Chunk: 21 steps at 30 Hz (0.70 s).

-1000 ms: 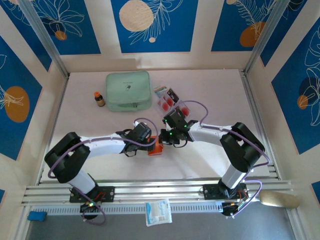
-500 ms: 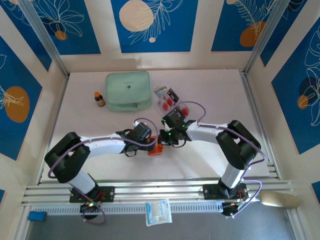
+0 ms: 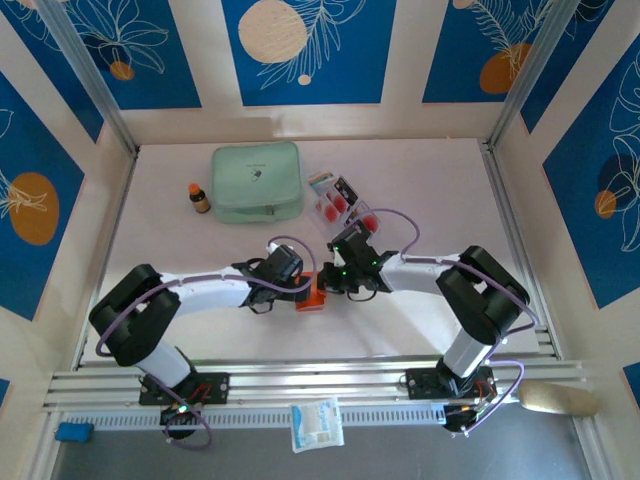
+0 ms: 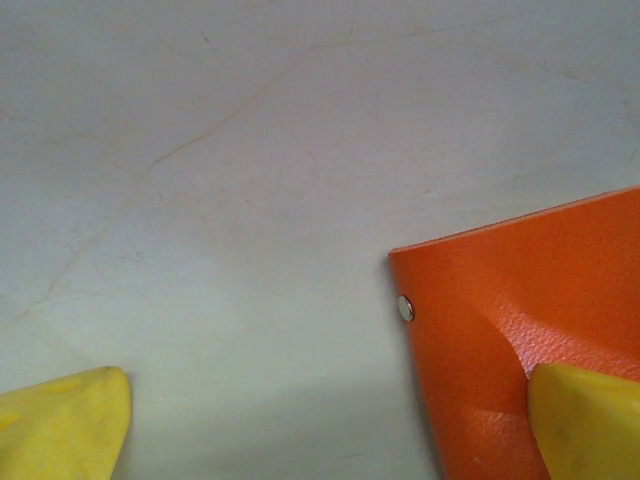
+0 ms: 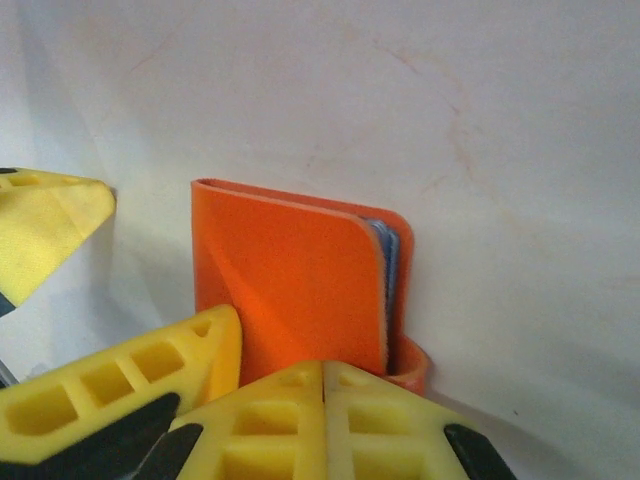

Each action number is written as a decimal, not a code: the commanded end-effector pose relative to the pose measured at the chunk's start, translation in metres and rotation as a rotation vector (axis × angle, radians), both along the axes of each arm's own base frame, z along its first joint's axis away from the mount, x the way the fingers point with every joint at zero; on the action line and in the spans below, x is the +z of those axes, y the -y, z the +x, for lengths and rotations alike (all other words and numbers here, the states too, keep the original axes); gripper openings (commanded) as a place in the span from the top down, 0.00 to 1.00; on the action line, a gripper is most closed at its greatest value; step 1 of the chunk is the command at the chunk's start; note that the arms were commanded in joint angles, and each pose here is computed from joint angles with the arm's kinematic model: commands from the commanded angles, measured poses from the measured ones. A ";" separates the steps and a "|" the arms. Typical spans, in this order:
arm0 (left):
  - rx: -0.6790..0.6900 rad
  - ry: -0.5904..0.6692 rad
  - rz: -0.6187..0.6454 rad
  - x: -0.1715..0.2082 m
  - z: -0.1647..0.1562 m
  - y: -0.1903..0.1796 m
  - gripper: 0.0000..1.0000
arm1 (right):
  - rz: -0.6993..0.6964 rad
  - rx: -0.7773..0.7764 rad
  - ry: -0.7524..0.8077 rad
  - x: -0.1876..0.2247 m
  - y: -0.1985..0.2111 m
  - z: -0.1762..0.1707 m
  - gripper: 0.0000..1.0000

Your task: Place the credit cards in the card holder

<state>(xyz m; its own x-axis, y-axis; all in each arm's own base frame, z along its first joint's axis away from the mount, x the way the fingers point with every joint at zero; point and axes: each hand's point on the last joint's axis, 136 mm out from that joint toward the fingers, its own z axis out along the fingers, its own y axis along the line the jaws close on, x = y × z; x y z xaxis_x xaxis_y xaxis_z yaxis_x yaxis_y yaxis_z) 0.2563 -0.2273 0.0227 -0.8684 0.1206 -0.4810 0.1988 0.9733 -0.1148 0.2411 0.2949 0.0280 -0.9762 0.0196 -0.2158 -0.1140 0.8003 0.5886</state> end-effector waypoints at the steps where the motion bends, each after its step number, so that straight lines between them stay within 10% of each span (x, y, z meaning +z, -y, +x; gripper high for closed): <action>1: -0.008 -0.085 0.098 -0.027 -0.020 -0.019 0.00 | -0.135 0.005 -0.123 -0.038 0.030 -0.040 1.00; 21: -0.013 -0.085 0.105 -0.027 -0.021 -0.019 0.00 | -0.021 0.020 -0.029 0.012 0.004 -0.009 1.00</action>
<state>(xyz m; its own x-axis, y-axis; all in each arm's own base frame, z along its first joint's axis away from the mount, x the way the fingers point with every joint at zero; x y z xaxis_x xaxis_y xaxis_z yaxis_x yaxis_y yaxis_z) 0.2559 -0.2277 0.0227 -0.8676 0.1228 -0.4819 0.2005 0.9732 -0.1130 0.2405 0.2928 0.0335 -0.9709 0.0248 -0.2381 -0.1205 0.8087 0.5758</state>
